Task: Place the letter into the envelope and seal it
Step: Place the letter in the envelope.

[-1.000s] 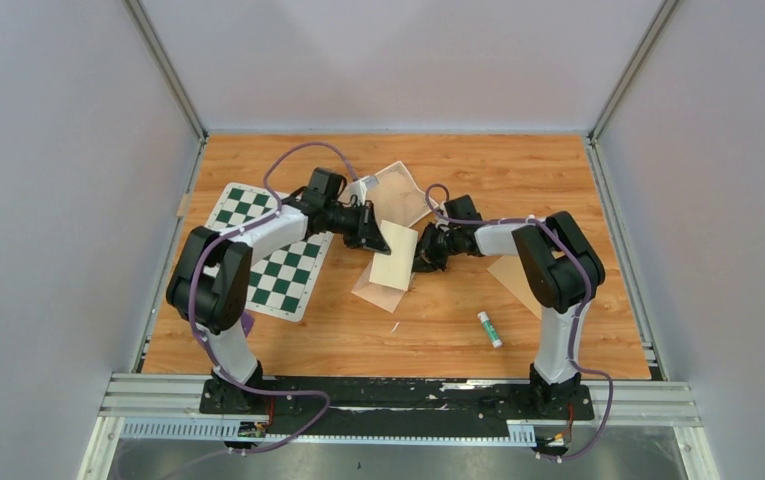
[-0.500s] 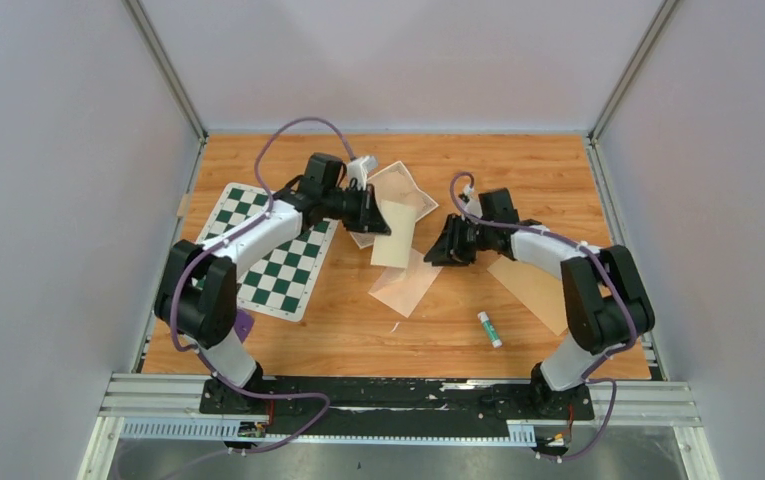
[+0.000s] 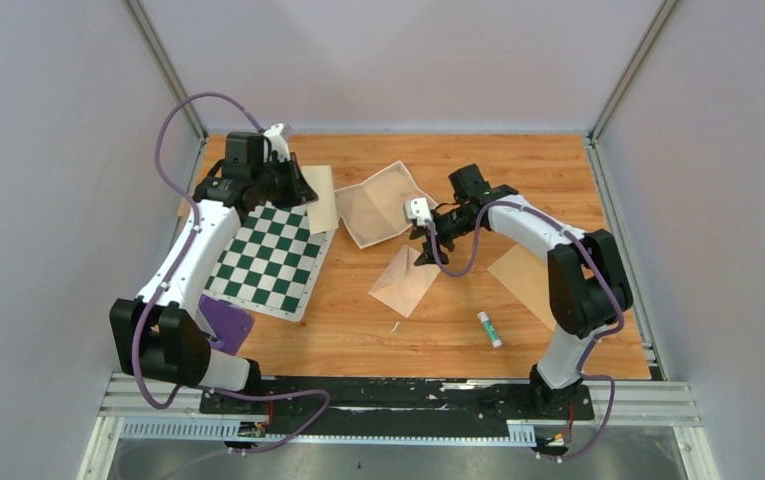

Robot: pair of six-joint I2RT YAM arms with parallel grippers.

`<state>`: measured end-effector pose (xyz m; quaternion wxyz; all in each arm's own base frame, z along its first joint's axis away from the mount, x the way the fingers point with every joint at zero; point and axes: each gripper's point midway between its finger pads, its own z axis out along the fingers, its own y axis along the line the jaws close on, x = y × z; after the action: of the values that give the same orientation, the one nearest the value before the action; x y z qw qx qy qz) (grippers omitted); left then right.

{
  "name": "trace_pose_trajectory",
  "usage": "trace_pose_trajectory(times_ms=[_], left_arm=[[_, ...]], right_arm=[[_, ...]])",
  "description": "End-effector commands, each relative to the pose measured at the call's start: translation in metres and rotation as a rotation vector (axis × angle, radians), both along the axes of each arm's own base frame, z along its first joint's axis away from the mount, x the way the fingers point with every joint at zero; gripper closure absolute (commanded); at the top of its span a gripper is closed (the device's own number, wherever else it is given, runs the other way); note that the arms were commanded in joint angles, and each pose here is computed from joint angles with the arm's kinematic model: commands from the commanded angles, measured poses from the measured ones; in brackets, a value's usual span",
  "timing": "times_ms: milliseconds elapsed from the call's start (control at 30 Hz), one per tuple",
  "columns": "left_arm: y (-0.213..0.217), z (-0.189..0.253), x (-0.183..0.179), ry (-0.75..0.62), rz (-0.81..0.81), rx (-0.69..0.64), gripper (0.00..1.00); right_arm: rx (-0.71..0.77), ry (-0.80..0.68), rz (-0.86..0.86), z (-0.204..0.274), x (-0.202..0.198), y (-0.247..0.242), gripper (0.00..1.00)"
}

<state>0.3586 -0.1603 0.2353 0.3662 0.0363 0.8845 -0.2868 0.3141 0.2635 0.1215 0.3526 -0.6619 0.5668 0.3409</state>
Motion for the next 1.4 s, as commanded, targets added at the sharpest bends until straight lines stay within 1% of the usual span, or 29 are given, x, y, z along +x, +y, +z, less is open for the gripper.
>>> trace_pose_trajectory(times_ms=[0, 167, 300, 400, 533, 600, 667, 767, 800, 833, 867, 967, 1067, 1100, 1167, 1233, 1367], left_arm=[[0.03, -0.004, -0.008, 0.017, 0.079, 0.049, 1.0], [0.038, 0.01, -0.009, -0.051, 0.108, 0.038, 1.0], [0.04, 0.014, -0.014, -0.074, 0.092, 0.039, 1.0], [0.038, 0.017, -0.018, -0.086, 0.069, 0.032, 1.0], [0.042, 0.021, -0.017, -0.119, 0.052, 0.057, 1.0], [0.044, 0.023, -0.015, -0.134, 0.051, 0.066, 1.0], [0.04, 0.029, -0.015, -0.149, 0.022, 0.057, 1.0], [0.032, 0.04, -0.015, -0.185, -0.029, 0.029, 1.0], [0.027, 0.043, -0.017, -0.195, -0.059, 0.013, 1.0], [0.022, 0.045, -0.019, -0.206, -0.088, -0.007, 1.0], [0.019, 0.047, -0.02, -0.217, -0.107, -0.018, 1.0], [0.008, 0.059, -0.026, -0.287, -0.174, -0.065, 1.0], [-0.004, 0.089, -0.042, -0.442, -0.259, -0.068, 1.0], [-0.01, 0.102, -0.051, -0.527, -0.321, -0.055, 1.0], [-0.026, 0.114, -0.07, -0.64, -0.462, -0.032, 1.0], [-0.041, 0.116, -0.088, -0.702, -0.59, -0.011, 1.0], [-0.053, 0.107, -0.096, -0.646, -0.629, -0.023, 1.0]], right_arm=[[-0.069, -0.337, 0.346, -0.025, -0.004, 0.007, 0.35], [-0.1, -0.379, 0.388, -0.043, 0.003, 0.023, 0.33], [-0.118, -0.41, 0.405, -0.058, 0.009, 0.031, 0.34], [-0.123, -0.413, 0.402, -0.066, 0.015, 0.037, 0.37], [-0.127, -0.403, 0.392, -0.07, 0.021, 0.044, 0.43], [-0.128, -0.396, 0.382, -0.069, 0.024, 0.046, 0.51], [-0.13, -0.39, 0.361, -0.062, 0.025, 0.047, 0.62], [-0.144, -0.366, 0.307, -0.041, 0.022, 0.042, 0.85], [-0.146, -0.35, 0.279, -0.031, 0.019, 0.039, 0.93], [-0.152, -0.327, 0.25, -0.023, 0.015, 0.036, 0.99], [-0.159, -0.312, 0.215, -0.014, 0.012, 0.033, 1.0], [-0.209, -0.248, 0.059, 0.006, 0.006, 0.022, 1.0], [-0.285, -0.171, -0.168, 0.016, 0.015, 0.01, 1.0], [-0.301, -0.145, -0.236, 0.02, 0.019, 0.007, 1.0], [-0.326, -0.088, -0.348, 0.024, 0.024, 0.001, 1.0], [-0.348, -0.012, -0.447, 0.026, 0.028, -0.001, 1.0], [-0.357, 0.145, -0.725, 0.029, 0.044, -0.006, 1.0]])
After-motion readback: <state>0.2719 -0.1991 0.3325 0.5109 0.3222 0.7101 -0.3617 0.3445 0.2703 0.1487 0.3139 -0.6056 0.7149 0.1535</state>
